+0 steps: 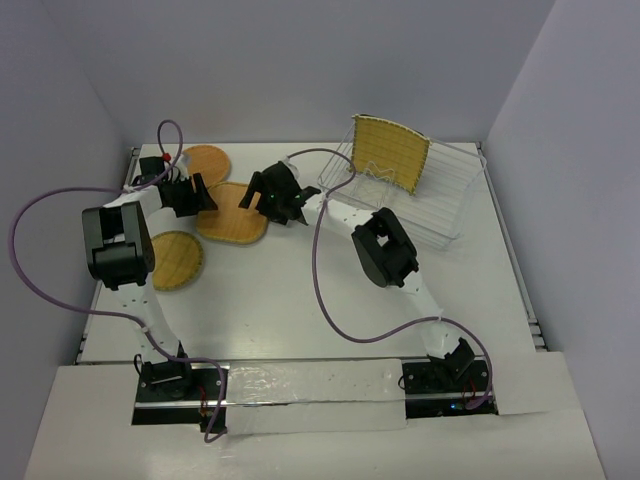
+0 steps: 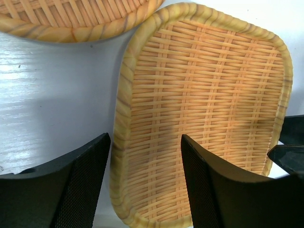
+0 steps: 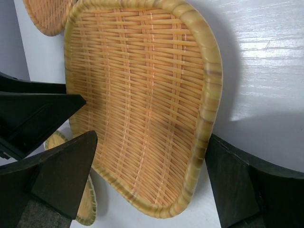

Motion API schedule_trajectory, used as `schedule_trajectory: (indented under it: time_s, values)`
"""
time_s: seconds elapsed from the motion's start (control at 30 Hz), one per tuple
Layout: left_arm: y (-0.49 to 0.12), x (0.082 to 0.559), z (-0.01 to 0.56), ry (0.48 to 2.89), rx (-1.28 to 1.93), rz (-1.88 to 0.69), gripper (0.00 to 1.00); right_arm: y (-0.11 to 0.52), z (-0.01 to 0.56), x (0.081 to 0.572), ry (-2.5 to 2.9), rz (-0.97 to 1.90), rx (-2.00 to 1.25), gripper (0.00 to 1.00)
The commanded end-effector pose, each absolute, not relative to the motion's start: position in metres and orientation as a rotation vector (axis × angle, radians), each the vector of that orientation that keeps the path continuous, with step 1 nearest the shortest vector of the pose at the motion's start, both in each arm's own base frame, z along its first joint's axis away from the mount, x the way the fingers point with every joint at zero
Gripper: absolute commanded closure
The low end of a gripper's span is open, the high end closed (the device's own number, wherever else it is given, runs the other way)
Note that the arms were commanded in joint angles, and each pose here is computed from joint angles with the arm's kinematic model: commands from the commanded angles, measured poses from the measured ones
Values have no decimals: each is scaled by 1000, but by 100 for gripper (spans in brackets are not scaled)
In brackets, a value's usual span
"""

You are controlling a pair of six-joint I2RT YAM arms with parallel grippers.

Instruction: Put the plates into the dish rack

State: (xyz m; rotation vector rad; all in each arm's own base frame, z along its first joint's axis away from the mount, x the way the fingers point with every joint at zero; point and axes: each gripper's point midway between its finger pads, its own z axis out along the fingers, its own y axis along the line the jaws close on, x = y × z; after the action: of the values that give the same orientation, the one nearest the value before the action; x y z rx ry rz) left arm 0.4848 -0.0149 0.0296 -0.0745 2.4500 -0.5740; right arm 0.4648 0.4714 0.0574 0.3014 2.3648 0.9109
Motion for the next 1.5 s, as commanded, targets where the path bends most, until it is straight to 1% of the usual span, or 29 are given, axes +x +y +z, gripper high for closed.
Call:
schedule_trajectory:
  time_s: [0.0,0.13,0.27,0.37,0.43,0.5,0.57,0.63,0.77,0.87,0.9,0.97,1.03,1.17,1.23,1.27,1.3,1.33,1.4,1.47]
  values:
    - [-28,479,15,2483,-59,-632,31,481,119,481,2195,1040,339,4]
    - [-32,475,13,2482,-57,-635,31,477,159,481,2087,1101,345,6]
    - [-36,474,17,2471,-48,-647,31,475,172,478,2047,1130,343,8]
    - [-40,476,21,2457,-43,-661,34,471,165,476,2045,1157,374,13]
    - [-44,475,24,2448,-29,-681,34,474,177,473,1981,1238,363,18]
    - [-46,475,25,2443,-22,-691,34,473,174,471,1977,1246,363,23]
    - [-49,475,26,2439,-11,-707,34,474,174,472,1970,1246,356,26]
    - [-55,474,28,2432,6,-732,34,475,172,473,1971,1245,356,32]
    - [-62,472,31,2418,38,-766,35,479,170,475,1986,1248,354,37]
    - [-67,472,33,2407,53,-812,35,483,147,474,2057,1247,390,43]
    - [-68,472,32,2410,51,-819,35,483,143,474,2067,1242,399,47]
    - [-70,470,33,2405,58,-830,35,484,136,473,2084,1241,407,49]
    - [-70,471,33,2400,60,-831,35,484,135,473,2096,1228,403,54]
    - [-71,471,36,2395,68,-843,36,478,141,475,2084,1184,384,69]
    - [-72,471,40,2384,70,-849,36,467,144,478,2062,1114,394,77]
    - [-73,472,46,2373,75,-845,36,463,147,479,2053,1096,397,88]
    - [-72,473,53,2353,79,-837,34,456,155,480,2035,1073,385,96]
    - [-73,474,60,2334,79,-841,31,451,158,480,2026,1052,377,100]
    - [-75,473,77,2296,76,-856,27,445,169,481,2002,1026,344,100]
    - [-78,477,113,2218,94,-869,19,436,183,484,1971,982,288,100]
